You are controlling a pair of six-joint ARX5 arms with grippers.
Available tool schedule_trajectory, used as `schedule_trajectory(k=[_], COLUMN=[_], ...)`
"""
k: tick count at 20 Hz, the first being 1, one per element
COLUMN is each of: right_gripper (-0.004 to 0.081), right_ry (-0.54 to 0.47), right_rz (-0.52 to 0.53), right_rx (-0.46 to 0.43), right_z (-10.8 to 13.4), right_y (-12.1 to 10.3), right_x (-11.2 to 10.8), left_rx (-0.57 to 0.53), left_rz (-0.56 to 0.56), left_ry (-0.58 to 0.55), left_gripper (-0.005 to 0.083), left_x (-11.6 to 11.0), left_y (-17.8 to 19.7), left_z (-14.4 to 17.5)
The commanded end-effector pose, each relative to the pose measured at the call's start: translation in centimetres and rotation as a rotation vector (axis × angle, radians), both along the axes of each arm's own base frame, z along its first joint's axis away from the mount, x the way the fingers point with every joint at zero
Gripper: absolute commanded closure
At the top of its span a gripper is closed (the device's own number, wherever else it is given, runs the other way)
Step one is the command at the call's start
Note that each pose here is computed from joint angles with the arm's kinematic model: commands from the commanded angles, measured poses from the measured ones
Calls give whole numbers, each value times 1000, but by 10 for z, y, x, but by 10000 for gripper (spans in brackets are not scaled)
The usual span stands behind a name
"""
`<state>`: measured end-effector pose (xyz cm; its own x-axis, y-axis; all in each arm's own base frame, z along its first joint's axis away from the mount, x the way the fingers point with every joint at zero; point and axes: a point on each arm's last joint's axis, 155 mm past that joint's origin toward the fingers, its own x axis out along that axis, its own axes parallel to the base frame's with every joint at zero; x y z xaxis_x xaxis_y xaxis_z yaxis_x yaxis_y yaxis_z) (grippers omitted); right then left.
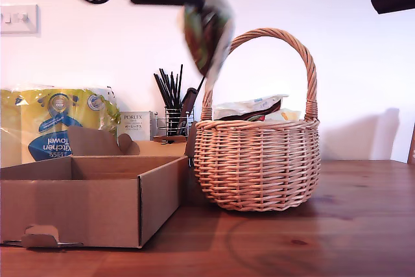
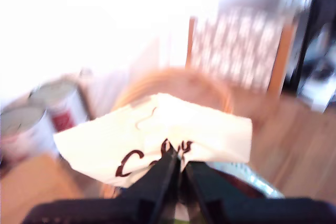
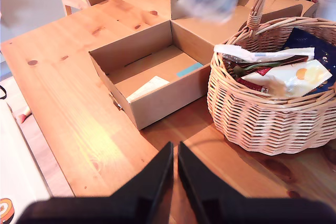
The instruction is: Move the bags of Easter eggs from the cardboard box on the left into the woven basket on the right side.
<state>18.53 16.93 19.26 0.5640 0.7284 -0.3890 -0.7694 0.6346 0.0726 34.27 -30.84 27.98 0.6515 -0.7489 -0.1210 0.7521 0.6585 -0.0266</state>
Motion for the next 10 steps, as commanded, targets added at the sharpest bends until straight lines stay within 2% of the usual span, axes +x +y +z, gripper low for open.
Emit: schedule_trajectory(k=[1,6,10], right_gripper=[782,782,782], right_ry=[-14,-14,-13], right_rz=[5,5,5], right_rx=[4,3,3], right_z=[4,4,4], right_y=[1,1,1], right_x=[0,0,0], left_rx=[-50,-137,-192], left_rz=[0,-12,-8], left_ry=[34,104,103], left_gripper=[797,797,797], left_x=[11,24,30], left_y=[-11,-35,-47], left_z=[-12,-39,-46])
